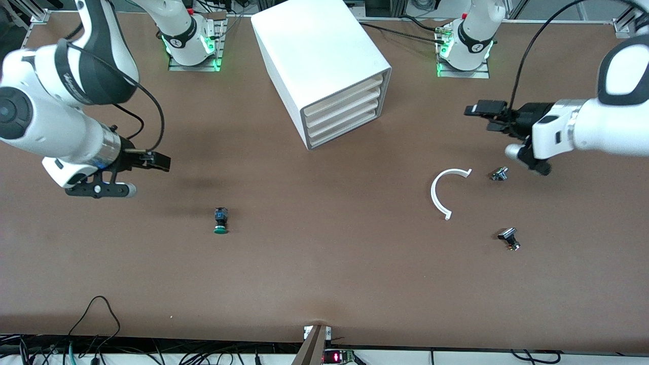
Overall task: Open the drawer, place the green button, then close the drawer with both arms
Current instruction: 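Grasp the green button with the right gripper while the left gripper reaches the drawer, then pull the bottom drawer open with the left gripper while the right gripper lifts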
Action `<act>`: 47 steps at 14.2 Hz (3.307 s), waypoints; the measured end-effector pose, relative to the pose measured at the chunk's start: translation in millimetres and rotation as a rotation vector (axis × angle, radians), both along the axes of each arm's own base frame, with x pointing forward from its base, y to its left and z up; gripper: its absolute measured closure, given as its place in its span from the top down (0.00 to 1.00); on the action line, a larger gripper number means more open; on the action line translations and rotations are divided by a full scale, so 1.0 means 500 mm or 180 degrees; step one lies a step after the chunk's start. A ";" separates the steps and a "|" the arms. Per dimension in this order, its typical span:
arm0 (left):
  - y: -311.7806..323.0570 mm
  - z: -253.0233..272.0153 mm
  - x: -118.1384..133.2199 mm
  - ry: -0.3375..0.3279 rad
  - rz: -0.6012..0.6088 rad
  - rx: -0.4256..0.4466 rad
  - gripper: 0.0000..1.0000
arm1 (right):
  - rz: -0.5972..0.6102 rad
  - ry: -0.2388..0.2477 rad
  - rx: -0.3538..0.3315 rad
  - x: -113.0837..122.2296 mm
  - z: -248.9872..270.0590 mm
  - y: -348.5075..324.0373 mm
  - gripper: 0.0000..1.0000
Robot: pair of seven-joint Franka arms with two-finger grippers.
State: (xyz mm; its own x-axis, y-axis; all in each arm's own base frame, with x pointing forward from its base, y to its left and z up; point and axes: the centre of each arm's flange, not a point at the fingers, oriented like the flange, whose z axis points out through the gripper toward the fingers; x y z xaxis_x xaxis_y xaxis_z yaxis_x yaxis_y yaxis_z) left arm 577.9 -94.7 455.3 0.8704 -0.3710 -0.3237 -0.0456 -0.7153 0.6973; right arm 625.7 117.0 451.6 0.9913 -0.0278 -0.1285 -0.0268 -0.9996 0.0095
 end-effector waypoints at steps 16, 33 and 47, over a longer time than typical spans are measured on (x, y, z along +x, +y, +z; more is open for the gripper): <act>-0.317 -0.564 -0.179 -0.0155 0.0102 -0.1558 0.79 | 0.0161 -0.0363 0.0123 0.052 -0.486 0.161 1.00; -0.401 -0.659 -0.323 0.0012 0.0006 -0.1864 0.39 | 0.0002 -0.0333 0.0100 0.080 -0.451 0.158 0.33; -0.293 -0.613 -0.150 -0.0469 -0.0060 -0.1570 0.15 | -0.1332 0.0089 0.0088 0.071 -0.178 0.377 0.33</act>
State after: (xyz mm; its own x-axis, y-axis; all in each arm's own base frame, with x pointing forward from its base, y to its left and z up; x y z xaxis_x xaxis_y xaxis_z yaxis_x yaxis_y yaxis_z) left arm 503.0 -241.0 148.8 0.8852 -0.4648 0.0195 -0.1787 -0.3010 0.9367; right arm 661.1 305.7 362.6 0.8914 -0.4235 -0.1615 -0.4307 -0.9024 -0.0107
